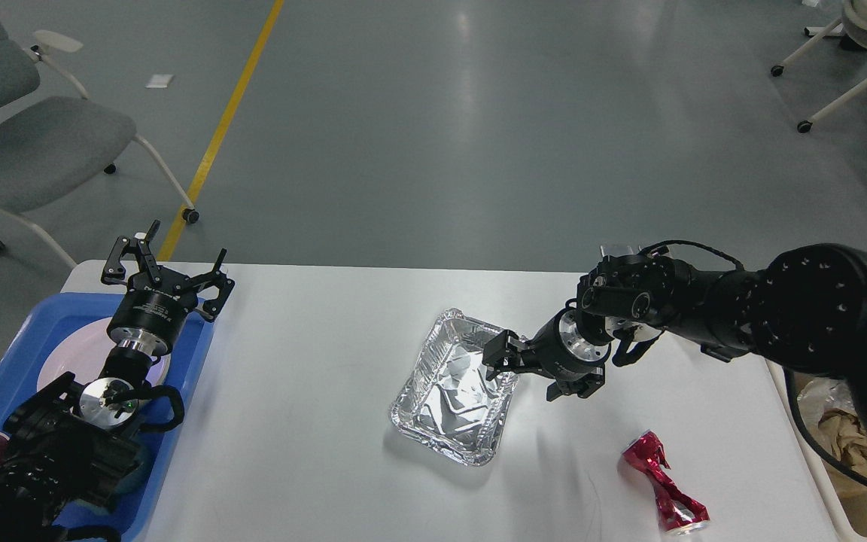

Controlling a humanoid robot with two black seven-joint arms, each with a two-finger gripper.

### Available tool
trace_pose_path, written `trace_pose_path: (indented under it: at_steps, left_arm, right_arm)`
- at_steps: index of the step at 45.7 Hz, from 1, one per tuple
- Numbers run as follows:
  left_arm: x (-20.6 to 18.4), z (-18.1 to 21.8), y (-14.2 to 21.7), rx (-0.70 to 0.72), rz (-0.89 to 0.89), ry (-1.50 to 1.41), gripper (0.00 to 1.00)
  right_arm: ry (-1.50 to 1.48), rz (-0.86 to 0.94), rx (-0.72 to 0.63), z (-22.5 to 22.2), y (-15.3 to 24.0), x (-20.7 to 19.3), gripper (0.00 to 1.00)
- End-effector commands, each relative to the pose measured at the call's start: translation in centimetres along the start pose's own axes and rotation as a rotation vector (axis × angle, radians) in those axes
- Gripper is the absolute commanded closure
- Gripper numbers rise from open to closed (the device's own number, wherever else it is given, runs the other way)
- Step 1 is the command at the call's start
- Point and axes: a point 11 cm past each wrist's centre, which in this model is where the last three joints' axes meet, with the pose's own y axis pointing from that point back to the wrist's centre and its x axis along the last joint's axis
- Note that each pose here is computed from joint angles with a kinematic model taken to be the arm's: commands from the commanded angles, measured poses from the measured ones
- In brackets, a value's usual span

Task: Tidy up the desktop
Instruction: 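Raise the right gripper and lower it onto the foil tray, then grasp the foil tray rim and carry it into the bin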

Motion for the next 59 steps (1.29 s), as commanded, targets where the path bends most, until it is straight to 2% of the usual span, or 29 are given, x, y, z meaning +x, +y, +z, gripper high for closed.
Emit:
trace_pose_path:
  at_steps: [1,15,18,24,30,36,37,38,51,59]
  left_arm:
    - [0.0,0.0,0.0,0.001,-0.002,0.0,0.04]
    - [0.0,0.0,0.0,0.001,-0.002,0.0,0.04]
    - [0.0,0.0,0.0,-0.001,-0.002,0.001,0.04]
    - [0.0,0.0,0.0,0.0,0.0,0.001,0.04]
    - [0.0,0.0,0.0,0.001,-0.002,0.0,0.04]
    - [0.0,0.0,0.0,0.001,-0.002,0.0,0.04]
    - [0.0,0.0,0.0,-0.001,-0.002,0.001,0.04]
    - [0.0,0.0,0.0,0.001,0.0,0.0,0.04]
    - [0.1,0.0,0.1,0.0,0.001,0.0,0.04]
    - [0.0,0.0,0.0,0.0,0.0,-0.001,0.04]
  right_arm:
    - [-0.028,0.031,0.02,0.3,-1.2,0.4,0.0]
    - [-0.074,0.063,0.01,1.9,-4.2,-1.0,0.0]
    - [-0.088,0.11,0.004,2.4,-5.0,-1.3,0.05]
    - [-0.096,0.128,0.0,2.6,-5.8,-2.1,0.07]
    - [-0.093,0.116,-0.002,2.6,-6.0,-2.5,0.41]
    - [-0.085,0.078,-0.003,2.3,-5.9,-3.3,0.9]
    - [-0.086,0.073,-0.003,2.3,-5.9,-3.3,0.97]
    - [-0.086,0.068,-0.003,2.4,-5.8,-3.3,1.0]
    - [-0.091,0.059,-0.033,3.1,-5.0,-2.6,1.0]
    - [-0.112,0.095,-0.037,4.1,-2.0,-0.2,1.0]
